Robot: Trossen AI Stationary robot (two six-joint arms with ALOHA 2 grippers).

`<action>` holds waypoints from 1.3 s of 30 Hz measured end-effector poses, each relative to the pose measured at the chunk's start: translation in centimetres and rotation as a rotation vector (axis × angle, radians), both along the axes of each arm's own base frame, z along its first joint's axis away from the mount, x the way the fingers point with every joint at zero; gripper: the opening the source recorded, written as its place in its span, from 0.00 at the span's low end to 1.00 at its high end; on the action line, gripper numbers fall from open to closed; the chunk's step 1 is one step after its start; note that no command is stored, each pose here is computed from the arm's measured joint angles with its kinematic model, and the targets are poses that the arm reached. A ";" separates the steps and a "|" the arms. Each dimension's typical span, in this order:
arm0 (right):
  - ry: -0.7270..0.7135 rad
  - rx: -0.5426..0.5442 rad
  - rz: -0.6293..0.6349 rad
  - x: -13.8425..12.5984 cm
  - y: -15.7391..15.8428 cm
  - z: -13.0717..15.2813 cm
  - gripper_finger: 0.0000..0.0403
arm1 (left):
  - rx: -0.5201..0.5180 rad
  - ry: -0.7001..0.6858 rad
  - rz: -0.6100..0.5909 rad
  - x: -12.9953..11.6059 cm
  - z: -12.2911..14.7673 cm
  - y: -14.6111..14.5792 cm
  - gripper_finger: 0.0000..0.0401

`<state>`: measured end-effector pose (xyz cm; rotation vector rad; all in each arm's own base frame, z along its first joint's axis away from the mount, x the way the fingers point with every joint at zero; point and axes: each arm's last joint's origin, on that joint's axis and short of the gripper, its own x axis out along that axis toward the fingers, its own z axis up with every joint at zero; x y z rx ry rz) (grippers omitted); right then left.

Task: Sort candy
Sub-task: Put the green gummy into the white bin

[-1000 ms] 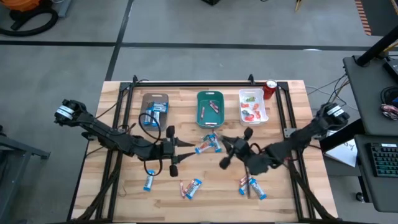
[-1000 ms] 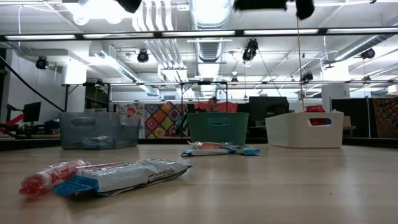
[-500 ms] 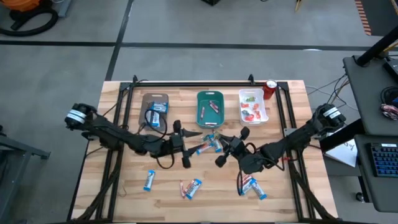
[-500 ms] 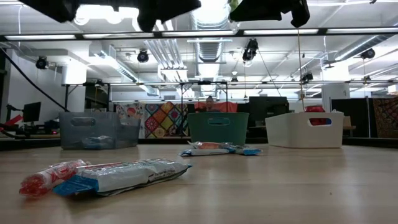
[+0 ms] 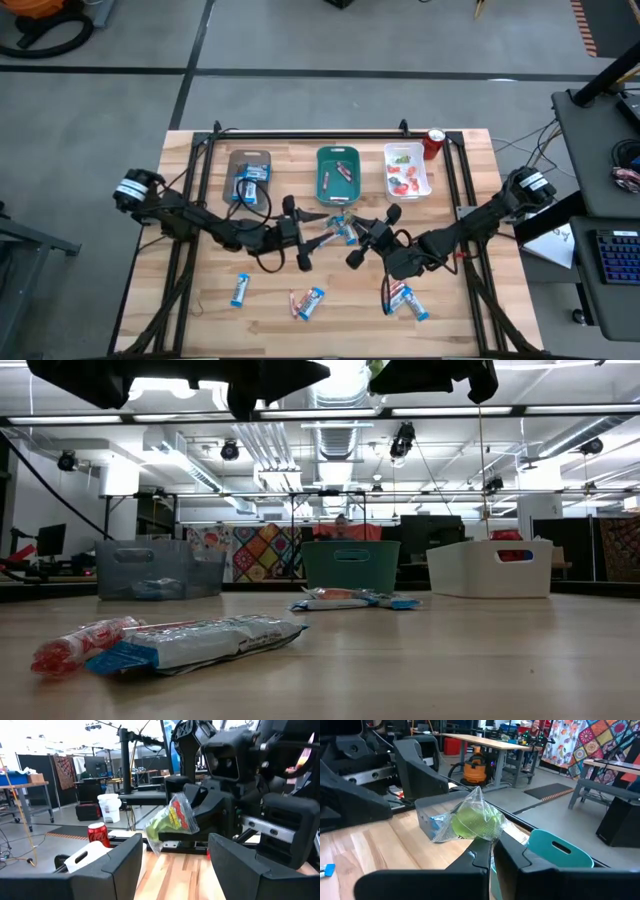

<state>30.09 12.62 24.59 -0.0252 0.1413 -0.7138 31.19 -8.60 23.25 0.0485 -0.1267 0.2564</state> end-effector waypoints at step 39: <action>0.643 0.731 -0.701 -9.6 -21.9 -3.9 0.02 | -0.118 0.073 -0.049 -0.2 -1.0 -1.1 0.52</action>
